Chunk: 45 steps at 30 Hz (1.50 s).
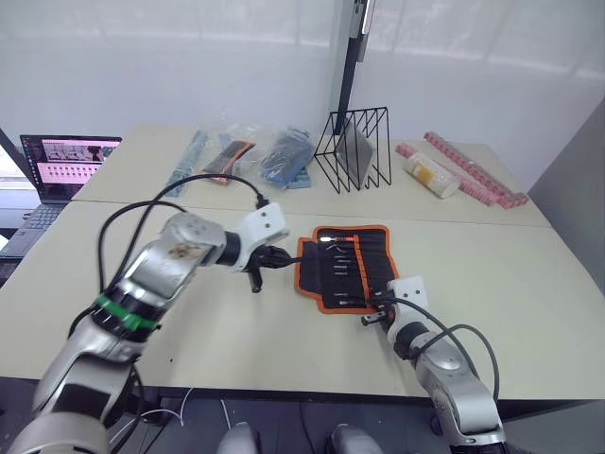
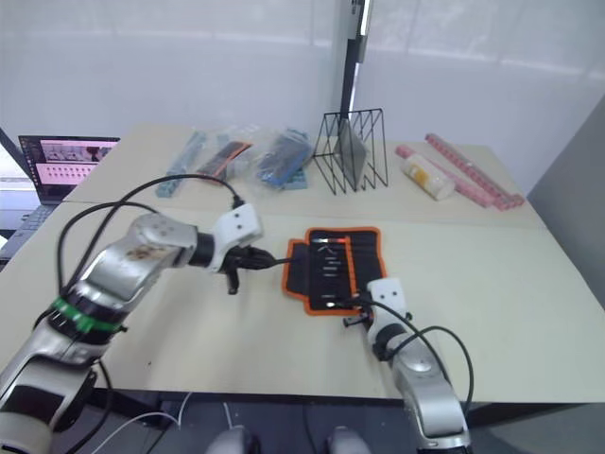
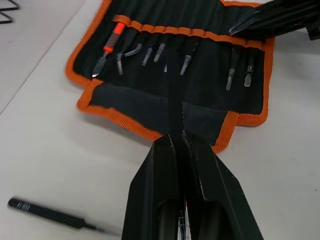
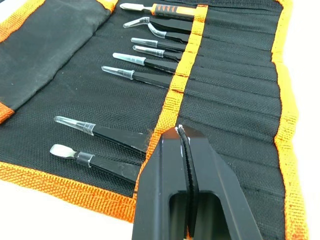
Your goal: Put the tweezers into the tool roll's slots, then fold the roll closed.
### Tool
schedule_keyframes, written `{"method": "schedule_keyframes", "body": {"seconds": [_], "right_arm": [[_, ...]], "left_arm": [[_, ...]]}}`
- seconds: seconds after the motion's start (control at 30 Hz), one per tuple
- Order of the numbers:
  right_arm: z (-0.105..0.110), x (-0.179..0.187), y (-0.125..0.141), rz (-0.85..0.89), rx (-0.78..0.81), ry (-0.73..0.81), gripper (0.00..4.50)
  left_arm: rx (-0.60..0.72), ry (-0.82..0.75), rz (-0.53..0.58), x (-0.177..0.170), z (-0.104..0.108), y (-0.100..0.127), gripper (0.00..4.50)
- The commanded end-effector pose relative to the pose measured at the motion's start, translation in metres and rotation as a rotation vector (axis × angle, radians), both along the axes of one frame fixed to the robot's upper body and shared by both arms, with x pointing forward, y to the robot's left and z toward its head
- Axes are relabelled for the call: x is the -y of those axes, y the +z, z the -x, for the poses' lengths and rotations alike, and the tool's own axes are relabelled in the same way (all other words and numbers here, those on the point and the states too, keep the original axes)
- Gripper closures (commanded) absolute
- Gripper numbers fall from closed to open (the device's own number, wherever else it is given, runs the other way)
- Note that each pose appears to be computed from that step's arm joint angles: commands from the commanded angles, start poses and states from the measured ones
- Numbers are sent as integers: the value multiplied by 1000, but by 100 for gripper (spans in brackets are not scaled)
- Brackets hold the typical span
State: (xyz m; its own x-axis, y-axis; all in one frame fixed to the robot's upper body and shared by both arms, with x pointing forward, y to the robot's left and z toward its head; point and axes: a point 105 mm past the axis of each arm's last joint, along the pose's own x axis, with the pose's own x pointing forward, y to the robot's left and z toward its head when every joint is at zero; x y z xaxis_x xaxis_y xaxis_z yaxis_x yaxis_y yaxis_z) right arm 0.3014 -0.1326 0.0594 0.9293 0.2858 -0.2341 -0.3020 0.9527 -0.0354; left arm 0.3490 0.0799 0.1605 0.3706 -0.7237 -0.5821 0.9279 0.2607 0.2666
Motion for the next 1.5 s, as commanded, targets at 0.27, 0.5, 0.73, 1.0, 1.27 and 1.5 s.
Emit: {"method": "schedule_keyframes", "body": {"seconds": [0.27, 0.5, 0.73, 1.0, 1.27, 1.5], "right_arm": [[21, 5, -36, 10, -151, -45, 450], [34, 1, -41, 9, -171, -39, 450], [34, 2, -42, 15, -180, -45, 450], [37, 2, -44, 20, -193, -47, 450], [37, 0, -44, 17, -198, -49, 450], [40, -2, -45, 14, -205, -47, 450]], "left_arm": [[-27, -191, -89, 41, -8, -20, 449], [0, -207, -129, 57, -20, -27, 449], [16, -242, -177, 63, -23, -36, 449], [70, -281, -197, 79, -25, -36, 449], [119, -325, -204, 103, -24, -38, 449], [144, -358, -165, 130, -19, -41, 449]]}}
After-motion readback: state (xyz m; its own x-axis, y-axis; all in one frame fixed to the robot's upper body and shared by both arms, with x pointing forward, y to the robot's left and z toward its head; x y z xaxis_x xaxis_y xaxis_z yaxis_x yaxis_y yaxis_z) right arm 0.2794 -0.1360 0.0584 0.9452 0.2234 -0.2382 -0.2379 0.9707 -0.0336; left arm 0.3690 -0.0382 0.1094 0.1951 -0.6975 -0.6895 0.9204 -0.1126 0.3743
